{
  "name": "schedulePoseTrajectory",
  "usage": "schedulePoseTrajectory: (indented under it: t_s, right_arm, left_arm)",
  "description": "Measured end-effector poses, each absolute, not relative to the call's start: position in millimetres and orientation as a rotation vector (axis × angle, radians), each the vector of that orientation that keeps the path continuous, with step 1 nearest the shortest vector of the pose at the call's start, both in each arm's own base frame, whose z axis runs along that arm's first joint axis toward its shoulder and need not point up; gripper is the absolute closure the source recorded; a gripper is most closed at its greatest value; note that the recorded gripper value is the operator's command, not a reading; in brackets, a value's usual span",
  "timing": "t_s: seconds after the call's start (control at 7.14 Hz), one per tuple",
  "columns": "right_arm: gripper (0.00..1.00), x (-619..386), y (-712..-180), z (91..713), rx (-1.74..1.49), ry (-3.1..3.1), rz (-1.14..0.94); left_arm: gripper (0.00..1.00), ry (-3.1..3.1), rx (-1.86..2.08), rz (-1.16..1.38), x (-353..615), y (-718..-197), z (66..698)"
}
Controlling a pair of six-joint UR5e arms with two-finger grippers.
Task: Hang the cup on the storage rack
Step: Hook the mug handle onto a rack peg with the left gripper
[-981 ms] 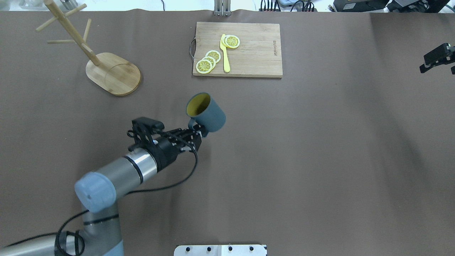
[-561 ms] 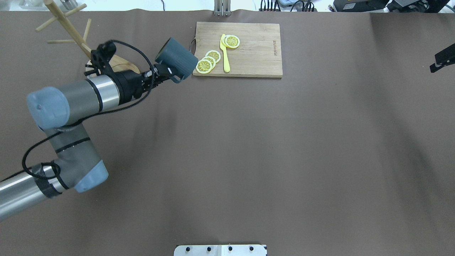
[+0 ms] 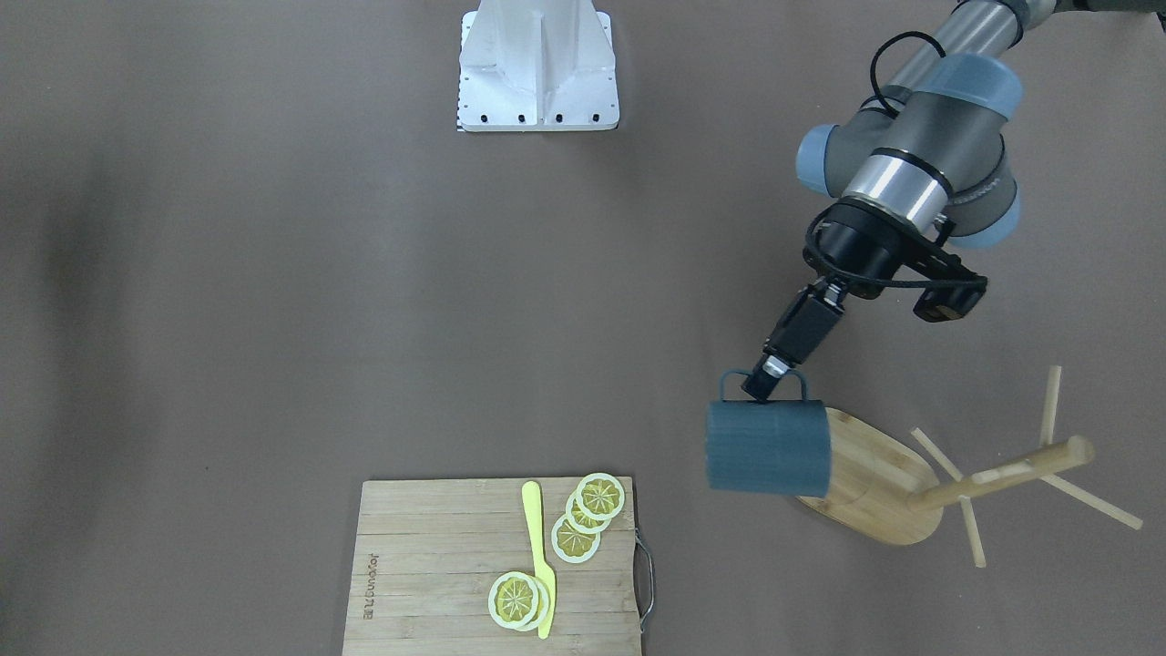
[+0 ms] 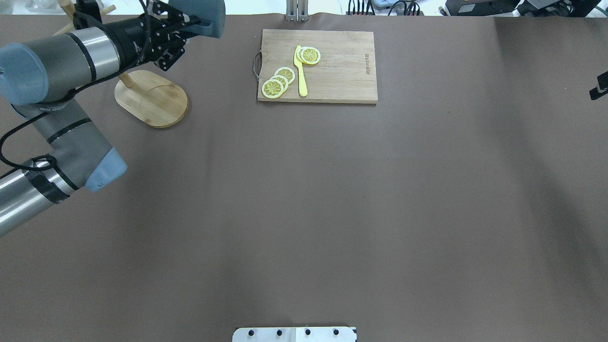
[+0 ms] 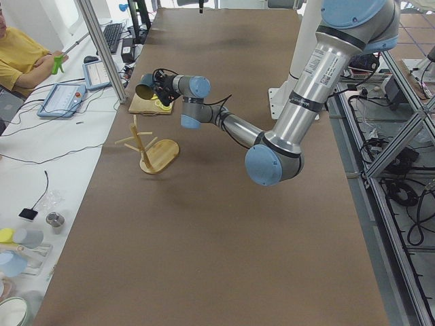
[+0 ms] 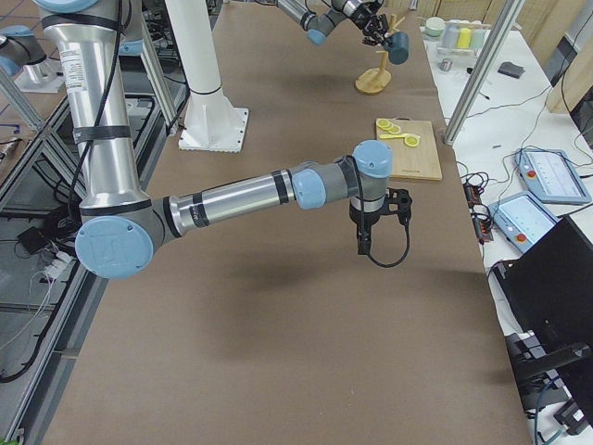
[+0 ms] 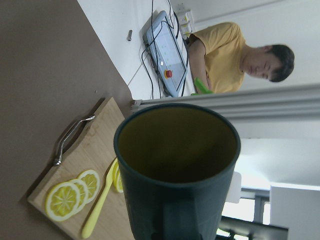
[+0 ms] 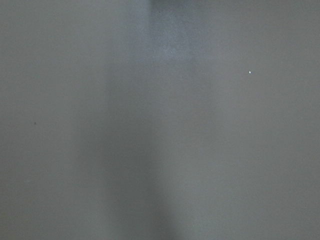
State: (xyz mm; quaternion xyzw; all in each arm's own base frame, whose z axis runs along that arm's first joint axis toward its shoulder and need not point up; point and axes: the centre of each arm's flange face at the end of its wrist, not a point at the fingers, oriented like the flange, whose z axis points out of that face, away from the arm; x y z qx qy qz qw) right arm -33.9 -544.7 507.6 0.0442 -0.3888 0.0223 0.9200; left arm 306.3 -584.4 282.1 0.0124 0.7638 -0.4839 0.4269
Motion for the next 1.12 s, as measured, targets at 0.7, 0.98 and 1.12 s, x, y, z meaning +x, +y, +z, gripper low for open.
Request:
schedulePoseTrajectory:
  t_s: [0.7,0.98,1.12]
  right_arm:
    - [0.0,-33.5,-544.0,501.8,0.104,-0.802,0.042]
    - [0.0,-33.4,-543.7,499.7,0.108,-0.804,0.042]
    - [0.0,-33.3,-542.9,496.7,0.113,-0.805,0.041]
  left_arm:
    - [1.0,2.053,-0.19,-1.625,280.7,-603.0,307.9]
    - [1.0,2.03,-0.267,-1.712,273.7,-600.5,331.9]
    - [1.0,2.013,-0.283,-1.738,269.3,-598.0,345.3]
